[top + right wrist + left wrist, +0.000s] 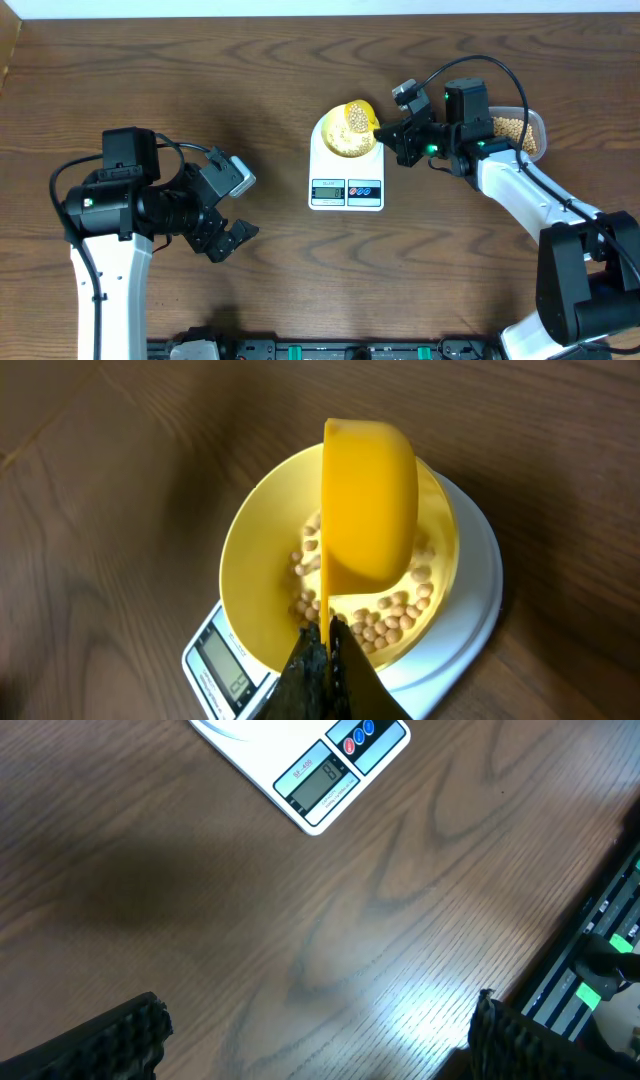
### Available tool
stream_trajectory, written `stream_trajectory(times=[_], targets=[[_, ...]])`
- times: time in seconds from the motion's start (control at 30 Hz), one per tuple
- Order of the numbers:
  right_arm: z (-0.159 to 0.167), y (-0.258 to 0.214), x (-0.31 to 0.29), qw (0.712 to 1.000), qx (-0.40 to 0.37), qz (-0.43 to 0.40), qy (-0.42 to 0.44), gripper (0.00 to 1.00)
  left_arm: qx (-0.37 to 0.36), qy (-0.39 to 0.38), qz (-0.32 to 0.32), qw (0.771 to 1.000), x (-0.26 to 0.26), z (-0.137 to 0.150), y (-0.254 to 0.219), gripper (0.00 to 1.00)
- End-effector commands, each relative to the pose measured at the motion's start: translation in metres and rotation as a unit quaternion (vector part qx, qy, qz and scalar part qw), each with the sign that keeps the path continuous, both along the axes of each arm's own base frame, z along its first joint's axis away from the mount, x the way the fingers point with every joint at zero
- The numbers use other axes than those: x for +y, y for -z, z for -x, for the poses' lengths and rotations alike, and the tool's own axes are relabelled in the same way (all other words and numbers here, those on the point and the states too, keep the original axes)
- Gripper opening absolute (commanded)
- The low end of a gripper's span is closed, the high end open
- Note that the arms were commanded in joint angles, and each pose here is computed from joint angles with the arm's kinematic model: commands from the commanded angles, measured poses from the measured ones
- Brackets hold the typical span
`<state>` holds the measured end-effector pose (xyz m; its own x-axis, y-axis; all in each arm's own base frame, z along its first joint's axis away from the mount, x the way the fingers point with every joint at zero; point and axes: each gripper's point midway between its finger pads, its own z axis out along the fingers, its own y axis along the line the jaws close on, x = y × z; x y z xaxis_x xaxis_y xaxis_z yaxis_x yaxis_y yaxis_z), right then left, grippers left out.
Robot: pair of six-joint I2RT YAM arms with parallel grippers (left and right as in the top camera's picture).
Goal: Scoop item into bowl and weigh 50g on scale
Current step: 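Tilt the scoop with the right gripper to pour chickpeas into bowl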
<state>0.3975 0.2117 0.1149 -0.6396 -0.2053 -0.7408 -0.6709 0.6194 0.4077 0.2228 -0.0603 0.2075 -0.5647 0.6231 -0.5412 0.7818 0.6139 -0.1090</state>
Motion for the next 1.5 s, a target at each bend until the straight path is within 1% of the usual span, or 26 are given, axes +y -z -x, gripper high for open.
stream_trajectory(times=[0.0, 0.23, 0.4, 0.5, 0.57, 0.77, 0.97, 1.47], targets=[[0.001, -0.002, 0.002, 1.000, -0.018, 0.006, -0.014, 0.01, -0.001, 0.008, -0.003, 1.000, 0.001, 0.001, 0.003, 0.98], [0.004, -0.002, 0.008, 0.999, -0.027, 0.013, -0.027, 0.01, -0.001, 0.008, -0.003, 1.000, 0.001, 0.001, 0.003, 0.98], [0.004, 0.003, 0.012, 0.999, -0.029, 0.033, -0.021, 0.01, -0.001, 0.008, -0.004, 1.000, 0.001, 0.001, 0.003, 0.98], [0.005, -0.002, 0.012, 0.999, -0.035, 0.034, -0.020, 0.01, -0.001, 0.008, -0.004, 1.000, 0.001, 0.001, 0.003, 0.98], [0.005, -0.002, 0.006, 0.998, -0.037, 0.053, -0.008, 0.01, -0.001, 0.008, -0.003, 1.000, 0.001, 0.001, 0.003, 0.98], [0.009, -0.018, 0.004, 0.997, -0.054, 0.053, -0.011, 0.01, -0.001, 0.008, -0.004, 1.000, 0.001, 0.001, 0.003, 0.98], [0.015, -0.013, 0.002, 0.997, -0.040, 0.063, -0.017, 0.01, -0.001, 0.008, -0.004, 1.000, 0.001, 0.001, 0.003, 0.98], [0.019, -0.009, 0.001, 0.997, -0.029, 0.066, -0.017, 0.01, -0.001, 0.008, -0.004, 1.000, 0.001, 0.001, 0.003, 0.98]])
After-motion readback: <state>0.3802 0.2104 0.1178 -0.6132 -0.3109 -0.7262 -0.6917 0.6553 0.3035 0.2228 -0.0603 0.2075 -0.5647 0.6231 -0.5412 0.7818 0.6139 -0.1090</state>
